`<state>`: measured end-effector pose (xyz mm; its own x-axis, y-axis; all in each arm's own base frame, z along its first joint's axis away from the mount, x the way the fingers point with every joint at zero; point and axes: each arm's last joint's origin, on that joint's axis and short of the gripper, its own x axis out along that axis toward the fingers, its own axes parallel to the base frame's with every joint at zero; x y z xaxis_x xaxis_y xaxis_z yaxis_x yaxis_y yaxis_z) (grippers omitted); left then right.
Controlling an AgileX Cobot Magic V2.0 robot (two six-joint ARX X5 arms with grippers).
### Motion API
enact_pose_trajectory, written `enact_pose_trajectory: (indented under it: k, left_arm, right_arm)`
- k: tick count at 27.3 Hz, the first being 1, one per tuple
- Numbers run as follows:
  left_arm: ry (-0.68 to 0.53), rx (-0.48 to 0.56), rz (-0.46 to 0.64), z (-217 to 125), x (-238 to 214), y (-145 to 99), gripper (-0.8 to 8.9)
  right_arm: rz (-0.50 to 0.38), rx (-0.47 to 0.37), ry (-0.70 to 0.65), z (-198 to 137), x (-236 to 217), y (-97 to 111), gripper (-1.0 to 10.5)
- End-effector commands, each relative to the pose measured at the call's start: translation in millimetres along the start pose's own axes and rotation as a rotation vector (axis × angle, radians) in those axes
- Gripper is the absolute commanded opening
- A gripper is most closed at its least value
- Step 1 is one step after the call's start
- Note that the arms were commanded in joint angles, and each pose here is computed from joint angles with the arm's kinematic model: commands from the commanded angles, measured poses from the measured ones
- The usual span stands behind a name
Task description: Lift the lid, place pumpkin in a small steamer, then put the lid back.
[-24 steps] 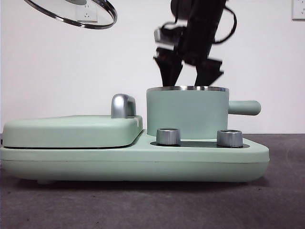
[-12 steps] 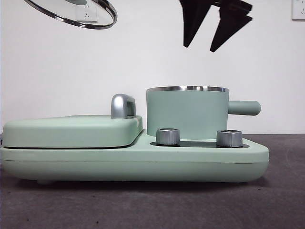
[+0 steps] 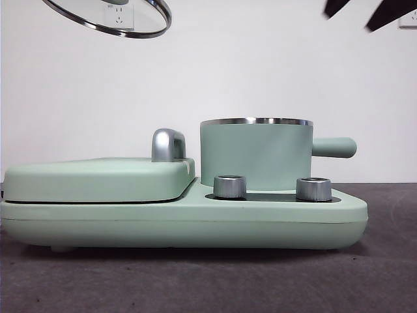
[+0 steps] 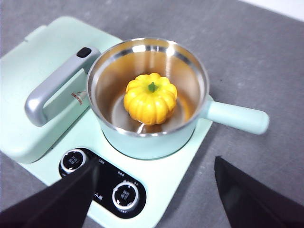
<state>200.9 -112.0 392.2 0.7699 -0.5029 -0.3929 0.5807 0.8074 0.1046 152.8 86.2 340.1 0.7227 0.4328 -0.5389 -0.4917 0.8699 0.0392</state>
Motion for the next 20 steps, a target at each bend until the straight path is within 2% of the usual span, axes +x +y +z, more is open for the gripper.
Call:
enact_pose_trajectory:
  k: [1,11,20]
  left_arm:
    - [-0.051,0.0,-0.05,8,6,-1,0.1]
    - [-0.099,-0.013,-0.166,11,57,-15,0.1]
    - [-0.169,0.023,-0.247,6,121,-47,0.1]
  right_arm:
    - [0.0,0.04,-0.061,-7,-19,1,3.7]
    - [0.004,0.071,-0.097,-23,-51,1,3.7]
    - [0.008,0.072,-0.047,-27,-50,1,3.7]
